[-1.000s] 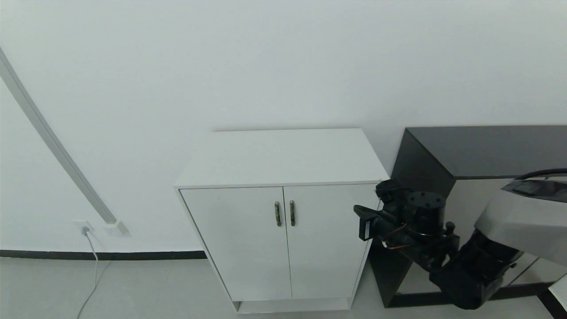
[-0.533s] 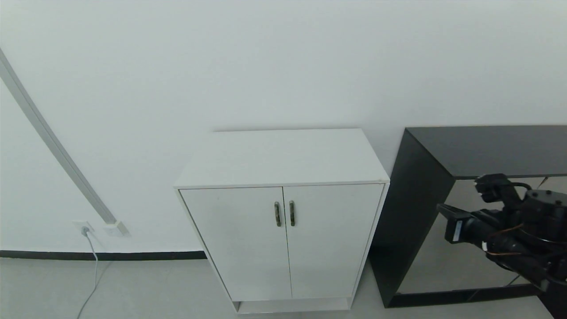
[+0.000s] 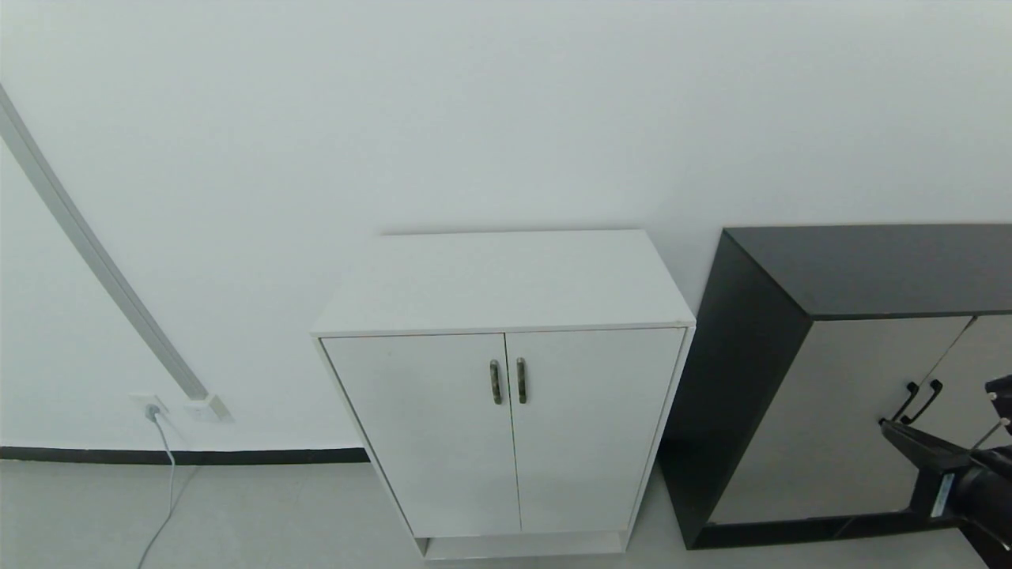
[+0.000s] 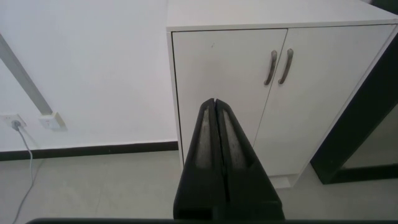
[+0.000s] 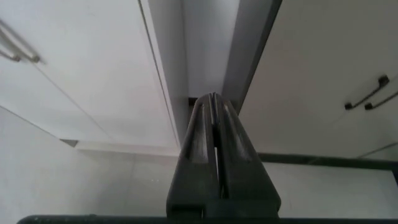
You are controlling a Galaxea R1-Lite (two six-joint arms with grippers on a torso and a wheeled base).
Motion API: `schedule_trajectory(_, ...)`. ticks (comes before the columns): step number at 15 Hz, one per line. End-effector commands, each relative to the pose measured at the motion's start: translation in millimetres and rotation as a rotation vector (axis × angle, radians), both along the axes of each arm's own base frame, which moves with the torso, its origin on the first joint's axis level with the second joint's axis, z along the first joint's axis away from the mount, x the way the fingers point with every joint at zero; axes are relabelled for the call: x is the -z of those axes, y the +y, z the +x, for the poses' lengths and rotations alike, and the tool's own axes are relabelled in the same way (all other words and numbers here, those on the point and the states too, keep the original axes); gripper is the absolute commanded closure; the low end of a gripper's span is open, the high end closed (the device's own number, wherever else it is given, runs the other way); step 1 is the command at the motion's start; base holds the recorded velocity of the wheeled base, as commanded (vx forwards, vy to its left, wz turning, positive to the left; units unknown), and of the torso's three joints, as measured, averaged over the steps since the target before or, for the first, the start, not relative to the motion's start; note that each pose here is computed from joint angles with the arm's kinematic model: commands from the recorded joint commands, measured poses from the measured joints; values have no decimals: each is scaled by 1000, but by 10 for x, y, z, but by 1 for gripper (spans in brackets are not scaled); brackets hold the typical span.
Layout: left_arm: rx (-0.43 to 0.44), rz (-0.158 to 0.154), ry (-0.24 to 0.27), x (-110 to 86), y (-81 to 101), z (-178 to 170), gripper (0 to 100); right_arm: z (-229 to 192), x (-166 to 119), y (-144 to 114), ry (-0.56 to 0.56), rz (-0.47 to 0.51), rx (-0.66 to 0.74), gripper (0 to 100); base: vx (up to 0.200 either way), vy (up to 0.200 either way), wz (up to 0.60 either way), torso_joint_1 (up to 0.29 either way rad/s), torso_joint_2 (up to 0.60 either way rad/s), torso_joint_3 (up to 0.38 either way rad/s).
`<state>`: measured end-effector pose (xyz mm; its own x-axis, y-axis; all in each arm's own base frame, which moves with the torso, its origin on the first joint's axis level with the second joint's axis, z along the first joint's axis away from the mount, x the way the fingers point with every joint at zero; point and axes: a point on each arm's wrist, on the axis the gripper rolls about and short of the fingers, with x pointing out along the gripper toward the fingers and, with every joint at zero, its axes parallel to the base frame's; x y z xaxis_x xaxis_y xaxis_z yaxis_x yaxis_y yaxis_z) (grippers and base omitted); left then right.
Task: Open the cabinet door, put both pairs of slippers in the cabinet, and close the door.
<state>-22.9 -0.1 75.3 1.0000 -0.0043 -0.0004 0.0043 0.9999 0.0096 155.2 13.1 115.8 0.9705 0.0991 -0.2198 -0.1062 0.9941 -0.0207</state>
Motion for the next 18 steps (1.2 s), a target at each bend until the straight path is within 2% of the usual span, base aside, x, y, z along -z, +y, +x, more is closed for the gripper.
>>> schedule_trajectory(1, 0, 0, 1, 0, 0, 1, 100, -257, -82, -24, -31, 5, -1, 100, 0, 0, 0, 0, 0, 0)
schedule_trajectory(4, 0, 0, 1, 0, 0, 1, 100, -501, -90, -38, -10, 15, -19, 100, 0, 0, 0, 0, 0, 0)
schedule_trajectory(6, 0, 0, 1, 0, 0, 1, 100, -818, -27, -62, 34, 39, -19, 100, 0, 0, 0, 0, 0, 0)
schedule_trajectory(10, 0, 0, 1, 0, 0, 1, 100, -1257, 97, -95, 1, 45, -26, 100, 0, 0, 0, 0, 0, 0)
schedule_trajectory(15, 0, 0, 1, 0, 0, 1, 100, -1434, 215, -109, 10, 97, -13, 100, 0, 0, 0, 0, 0, 0)
schedule_trajectory(18, 0, 0, 3, 1, 0, 1, 100, -1557, 328, -118, 28, 95, -37, 100, 0, 0, 0, 0, 0, 0)
